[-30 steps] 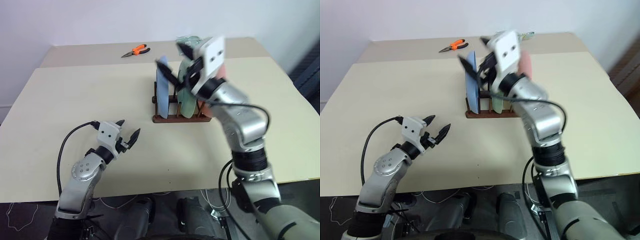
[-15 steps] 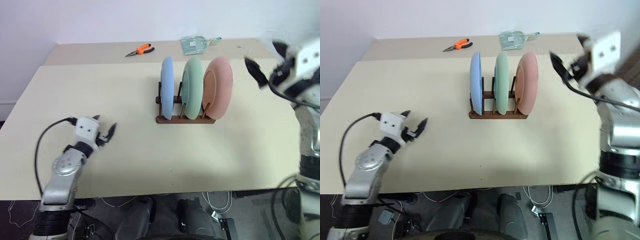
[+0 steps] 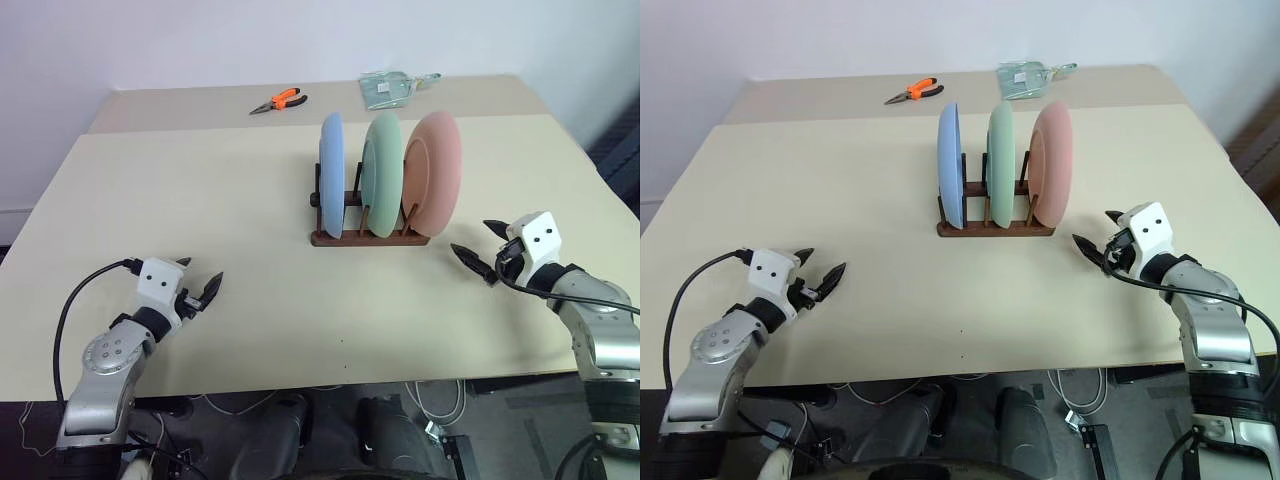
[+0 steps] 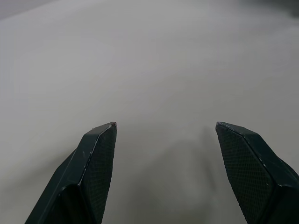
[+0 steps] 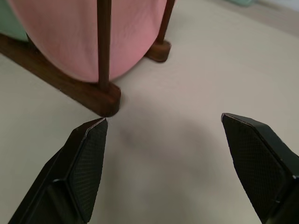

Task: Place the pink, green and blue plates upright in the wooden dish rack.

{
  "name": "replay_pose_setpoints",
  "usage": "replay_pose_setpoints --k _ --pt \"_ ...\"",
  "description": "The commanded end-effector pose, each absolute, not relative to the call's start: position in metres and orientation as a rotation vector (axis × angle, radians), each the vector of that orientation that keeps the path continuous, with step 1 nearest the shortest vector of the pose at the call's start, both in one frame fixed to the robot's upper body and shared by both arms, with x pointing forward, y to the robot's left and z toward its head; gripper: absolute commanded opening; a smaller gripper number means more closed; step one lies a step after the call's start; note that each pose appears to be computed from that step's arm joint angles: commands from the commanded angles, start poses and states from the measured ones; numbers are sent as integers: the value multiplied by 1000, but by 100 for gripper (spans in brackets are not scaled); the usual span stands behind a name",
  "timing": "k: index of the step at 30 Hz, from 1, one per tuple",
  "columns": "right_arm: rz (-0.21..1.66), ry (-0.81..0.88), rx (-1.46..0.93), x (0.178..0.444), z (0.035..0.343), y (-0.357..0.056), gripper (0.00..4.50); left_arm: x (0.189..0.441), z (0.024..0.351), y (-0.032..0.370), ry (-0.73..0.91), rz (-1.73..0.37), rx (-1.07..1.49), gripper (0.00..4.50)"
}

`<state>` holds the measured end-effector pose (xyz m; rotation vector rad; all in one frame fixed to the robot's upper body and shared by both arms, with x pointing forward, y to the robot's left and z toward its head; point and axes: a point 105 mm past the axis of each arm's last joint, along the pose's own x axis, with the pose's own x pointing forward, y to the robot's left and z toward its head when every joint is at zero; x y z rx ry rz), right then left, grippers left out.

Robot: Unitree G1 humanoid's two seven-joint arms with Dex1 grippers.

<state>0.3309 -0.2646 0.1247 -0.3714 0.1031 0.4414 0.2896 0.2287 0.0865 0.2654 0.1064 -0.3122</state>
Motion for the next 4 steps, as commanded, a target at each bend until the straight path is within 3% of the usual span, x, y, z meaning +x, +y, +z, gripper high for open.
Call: replay_pose_setpoints --k 1,4 --pt "434 43 -392 337 138 -264 395 291 98 225 67 -318 269 348" --pt "462 44 -410 342 135 -257 395 288 95 222 73 -314 266 348"
